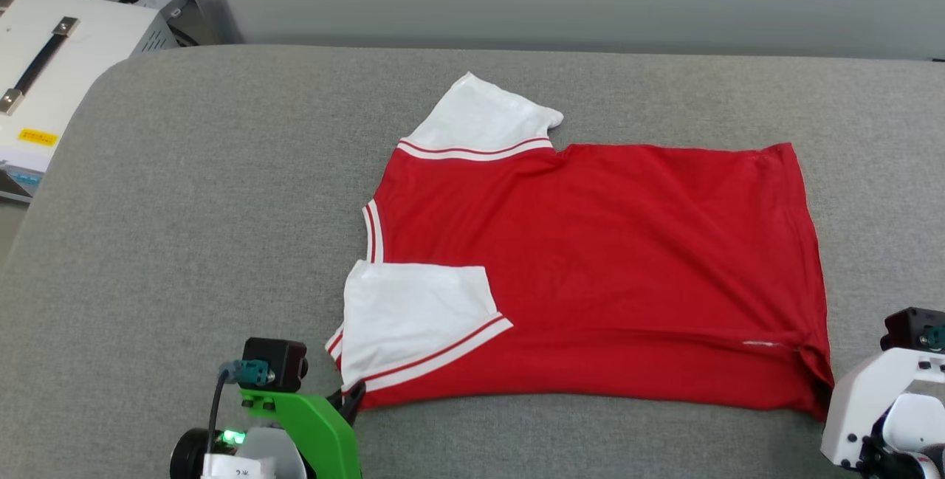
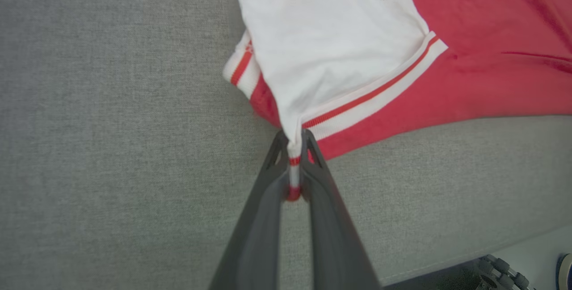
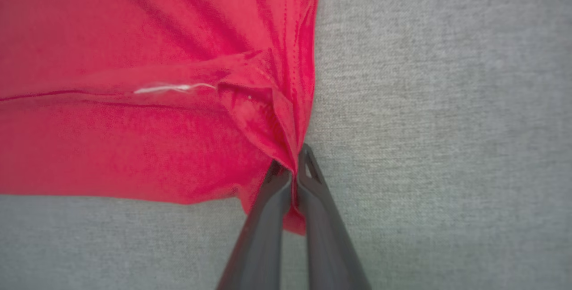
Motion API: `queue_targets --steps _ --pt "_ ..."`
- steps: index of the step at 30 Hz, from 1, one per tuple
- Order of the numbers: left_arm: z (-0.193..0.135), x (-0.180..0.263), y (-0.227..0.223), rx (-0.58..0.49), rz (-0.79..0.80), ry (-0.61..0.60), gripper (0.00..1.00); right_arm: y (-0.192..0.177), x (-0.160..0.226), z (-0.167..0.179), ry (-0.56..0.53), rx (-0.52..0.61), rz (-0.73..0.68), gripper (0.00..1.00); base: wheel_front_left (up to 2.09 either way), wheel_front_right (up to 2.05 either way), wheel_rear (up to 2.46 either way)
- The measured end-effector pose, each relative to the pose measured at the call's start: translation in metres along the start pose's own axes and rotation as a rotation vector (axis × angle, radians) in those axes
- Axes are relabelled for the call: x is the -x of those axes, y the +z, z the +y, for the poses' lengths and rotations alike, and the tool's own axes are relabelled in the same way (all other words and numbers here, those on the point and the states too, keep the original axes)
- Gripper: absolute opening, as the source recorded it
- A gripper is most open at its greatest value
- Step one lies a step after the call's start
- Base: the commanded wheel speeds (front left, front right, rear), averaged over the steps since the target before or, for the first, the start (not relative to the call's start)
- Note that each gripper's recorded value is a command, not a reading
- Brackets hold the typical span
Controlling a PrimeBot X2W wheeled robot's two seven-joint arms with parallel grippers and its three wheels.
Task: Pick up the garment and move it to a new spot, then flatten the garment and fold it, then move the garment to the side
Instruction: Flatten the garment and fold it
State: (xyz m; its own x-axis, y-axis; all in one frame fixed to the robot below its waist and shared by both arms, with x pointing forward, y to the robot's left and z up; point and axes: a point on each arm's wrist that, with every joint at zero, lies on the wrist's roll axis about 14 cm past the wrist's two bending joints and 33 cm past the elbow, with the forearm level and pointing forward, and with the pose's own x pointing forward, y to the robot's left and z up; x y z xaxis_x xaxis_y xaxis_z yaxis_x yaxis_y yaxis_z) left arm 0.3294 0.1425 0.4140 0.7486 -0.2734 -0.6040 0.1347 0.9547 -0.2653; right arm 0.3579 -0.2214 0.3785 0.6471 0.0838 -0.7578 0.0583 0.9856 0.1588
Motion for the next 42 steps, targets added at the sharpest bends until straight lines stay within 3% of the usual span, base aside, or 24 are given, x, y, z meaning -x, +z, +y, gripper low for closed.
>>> queue_targets --steps 14,28,29,30,36,42 --pt "-0.001 0.023 -0.044 -0.008 0.091 0.011 0.00 -0.021 0.051 -0.015 -0.016 0.005 0.045 0.00 0.00 0.00 0.00" --pt "0.002 0.014 -0.073 -0.001 0.188 0.009 0.00 -0.046 0.040 -0.008 -0.001 -0.025 0.111 0.00 0.00 0.00 0.00" --pt "0.002 0.013 -0.073 -0.003 0.188 0.007 0.48 -0.047 0.039 -0.008 0.000 -0.024 0.113 0.01 0.00 0.00 0.00" --pt "0.003 0.013 -0.072 -0.004 0.181 0.008 1.00 -0.045 0.038 -0.008 -0.001 -0.021 0.101 0.99 0.00 0.00 0.00" --pt "0.005 0.011 -0.048 -0.016 0.058 0.018 1.00 -0.017 0.042 -0.008 0.001 0.001 -0.022 1.00 0.00 0.00 0.00" --pt "-0.006 0.015 0.019 -0.015 -0.257 -0.011 1.00 0.041 0.063 0.004 0.038 0.051 -0.308 1.00 0.00 0.00 0.00"
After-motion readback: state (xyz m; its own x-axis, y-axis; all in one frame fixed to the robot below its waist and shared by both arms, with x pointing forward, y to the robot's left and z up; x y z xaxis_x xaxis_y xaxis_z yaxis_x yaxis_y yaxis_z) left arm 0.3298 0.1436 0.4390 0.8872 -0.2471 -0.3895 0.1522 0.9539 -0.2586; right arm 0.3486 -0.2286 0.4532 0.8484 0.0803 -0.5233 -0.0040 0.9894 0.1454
